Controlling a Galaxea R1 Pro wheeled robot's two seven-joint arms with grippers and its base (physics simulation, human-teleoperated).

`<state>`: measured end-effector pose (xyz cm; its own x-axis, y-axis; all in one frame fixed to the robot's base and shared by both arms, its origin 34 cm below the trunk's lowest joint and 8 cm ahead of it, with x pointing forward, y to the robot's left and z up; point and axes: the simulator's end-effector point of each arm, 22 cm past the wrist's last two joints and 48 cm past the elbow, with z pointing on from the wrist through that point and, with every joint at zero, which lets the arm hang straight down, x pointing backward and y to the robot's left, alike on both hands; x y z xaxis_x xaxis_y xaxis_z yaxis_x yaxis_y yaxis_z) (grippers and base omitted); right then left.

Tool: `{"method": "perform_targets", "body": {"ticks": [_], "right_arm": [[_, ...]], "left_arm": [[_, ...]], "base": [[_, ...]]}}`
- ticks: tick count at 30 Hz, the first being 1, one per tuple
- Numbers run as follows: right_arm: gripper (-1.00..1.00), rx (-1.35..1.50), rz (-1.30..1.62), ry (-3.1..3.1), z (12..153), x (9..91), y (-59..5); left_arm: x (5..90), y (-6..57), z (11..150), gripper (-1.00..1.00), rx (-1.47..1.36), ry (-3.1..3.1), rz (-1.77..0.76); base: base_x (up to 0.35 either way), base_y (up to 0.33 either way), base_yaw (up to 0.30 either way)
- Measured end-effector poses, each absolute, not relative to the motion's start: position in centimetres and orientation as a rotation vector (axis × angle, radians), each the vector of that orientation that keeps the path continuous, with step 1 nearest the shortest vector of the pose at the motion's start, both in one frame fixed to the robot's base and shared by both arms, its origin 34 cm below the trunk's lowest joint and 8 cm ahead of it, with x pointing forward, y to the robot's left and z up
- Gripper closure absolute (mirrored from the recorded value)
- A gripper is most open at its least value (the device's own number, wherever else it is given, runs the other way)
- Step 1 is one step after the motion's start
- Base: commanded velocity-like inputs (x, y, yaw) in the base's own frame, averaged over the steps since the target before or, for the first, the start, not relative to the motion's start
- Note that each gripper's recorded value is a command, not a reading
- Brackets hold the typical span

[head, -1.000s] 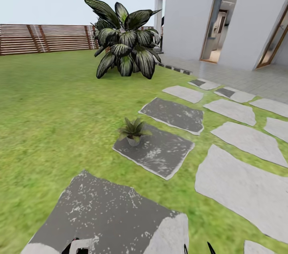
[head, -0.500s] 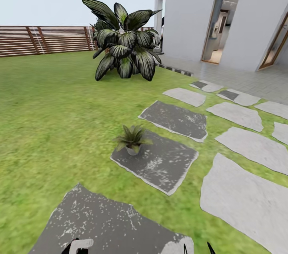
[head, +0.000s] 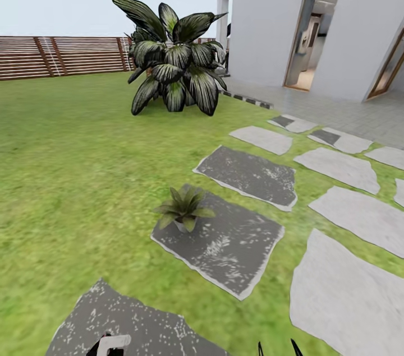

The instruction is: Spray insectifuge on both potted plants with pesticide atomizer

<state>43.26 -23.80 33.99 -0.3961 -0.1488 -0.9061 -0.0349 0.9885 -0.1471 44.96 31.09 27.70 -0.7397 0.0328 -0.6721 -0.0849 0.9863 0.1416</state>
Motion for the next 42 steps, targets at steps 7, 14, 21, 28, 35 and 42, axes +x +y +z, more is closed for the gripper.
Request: {"method": "perform_targets", "body": {"ticks": [7,14,21,28,35,42], "right_arm": [[-1.0,-0.124,-0.125,1.977,34.0,43.3,-23.7],[-1.0,-0.123,-0.125,1.977,34.0,43.3,-23.7],[-1.0,-0.125,-0.124,1.977,34.0,43.3,-23.7],[-1.0,-0.125,-0.124,1.977,34.0,43.3,-23.7],[-1.0,-0.124,-0.124,1.977,34.0,43.3,-23.7],[-1.0,-0.134,-0.138,1.934,34.9,44.8,-24.5]], "left_arm": [[45.0,31.1,27.7,1.0,-0.036,2.395,0.21],[45.0,31.1,27.7,1.0,-0.036,2.394,0.21],[45.0,31.1,27.7,1.0,-0.039,2.394,0.21],[45.0,31.3,27.7,1.0,-0.04,2.394,0.214],[45.0,31.4,27.7,1.0,-0.038,2.394,0.216],[45.5,31.4,27.9,1.0,-0.026,2.385,0.211]], "base": [[0.337,0.007,0.0],[0.337,0.07,0.0],[0.318,0.157,0.0],[0.303,0.154,0.0],[0.258,0.003,0.0],[0.017,0.0,0.0]]}}
